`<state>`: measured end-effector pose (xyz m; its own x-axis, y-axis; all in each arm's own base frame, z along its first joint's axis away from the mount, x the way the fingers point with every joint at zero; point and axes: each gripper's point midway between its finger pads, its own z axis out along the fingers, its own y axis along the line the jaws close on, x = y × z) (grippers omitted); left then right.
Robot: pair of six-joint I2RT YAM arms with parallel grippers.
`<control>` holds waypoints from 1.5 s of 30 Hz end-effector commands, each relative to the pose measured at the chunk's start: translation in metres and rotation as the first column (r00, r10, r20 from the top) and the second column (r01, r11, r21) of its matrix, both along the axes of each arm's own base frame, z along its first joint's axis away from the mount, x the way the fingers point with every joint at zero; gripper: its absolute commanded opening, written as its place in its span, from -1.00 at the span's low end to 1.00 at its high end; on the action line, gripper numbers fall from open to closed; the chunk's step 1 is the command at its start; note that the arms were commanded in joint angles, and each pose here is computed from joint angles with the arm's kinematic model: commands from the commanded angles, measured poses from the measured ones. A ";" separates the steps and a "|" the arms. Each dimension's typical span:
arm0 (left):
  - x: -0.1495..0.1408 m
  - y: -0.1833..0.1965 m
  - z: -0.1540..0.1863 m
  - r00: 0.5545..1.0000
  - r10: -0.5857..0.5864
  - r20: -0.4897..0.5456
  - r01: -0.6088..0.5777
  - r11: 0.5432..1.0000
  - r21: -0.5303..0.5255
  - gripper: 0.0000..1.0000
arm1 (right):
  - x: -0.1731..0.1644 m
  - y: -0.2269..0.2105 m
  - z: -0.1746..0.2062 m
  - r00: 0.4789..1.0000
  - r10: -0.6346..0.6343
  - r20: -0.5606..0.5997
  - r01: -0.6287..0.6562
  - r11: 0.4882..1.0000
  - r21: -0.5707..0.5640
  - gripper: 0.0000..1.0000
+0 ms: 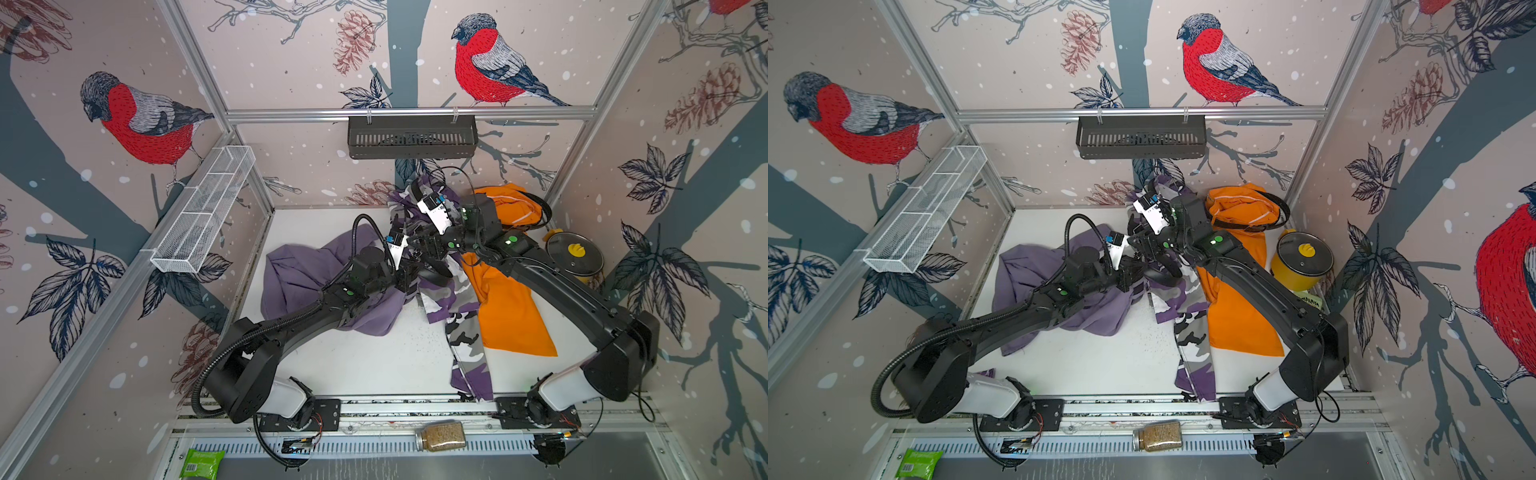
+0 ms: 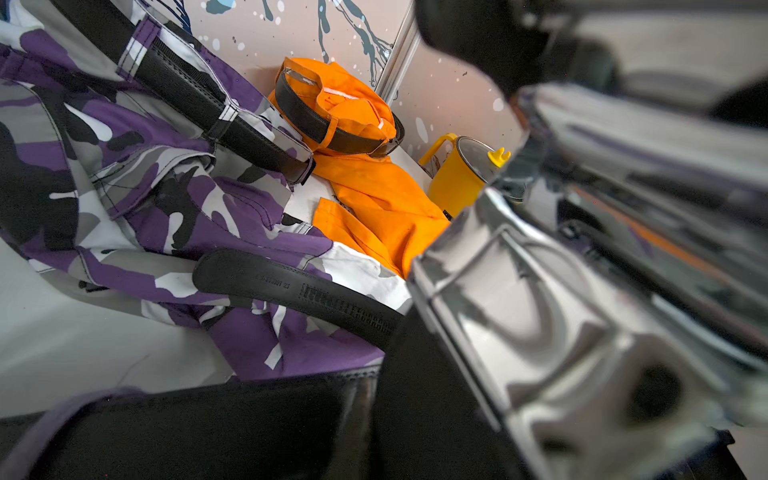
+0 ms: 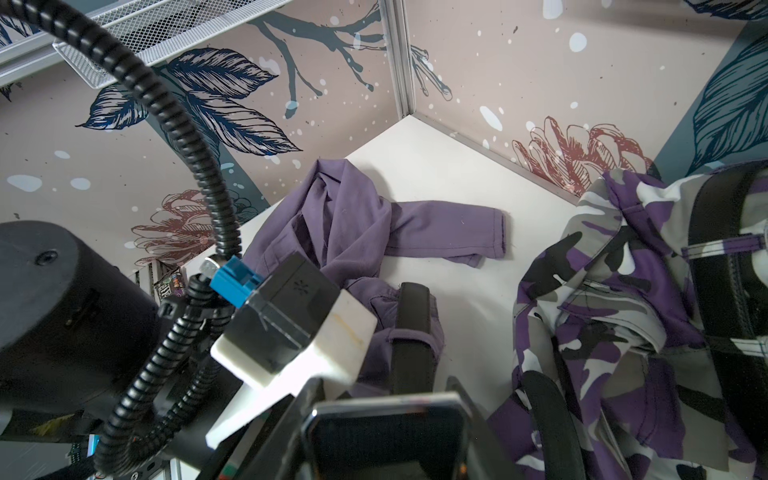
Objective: Remove the belt from the trousers
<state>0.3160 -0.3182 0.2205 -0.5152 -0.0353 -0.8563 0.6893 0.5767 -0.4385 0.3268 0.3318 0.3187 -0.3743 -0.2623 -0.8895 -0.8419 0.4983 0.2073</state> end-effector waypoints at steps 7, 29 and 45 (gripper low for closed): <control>-0.011 0.033 0.058 0.988 0.083 0.127 -0.078 0.996 -0.047 -1.00 | 0.000 -0.019 0.020 0.999 -0.030 0.034 0.027 0.996 0.080 0.47; -0.011 0.147 0.135 0.919 0.219 0.328 -0.234 0.972 0.007 -1.00 | -0.124 0.023 -0.072 0.924 0.323 -0.204 -0.284 0.938 0.197 0.53; -0.022 0.171 0.124 0.900 0.285 0.328 -0.325 0.943 0.071 -1.00 | -0.031 0.033 -0.166 0.936 0.041 -0.349 -0.031 0.999 0.034 0.52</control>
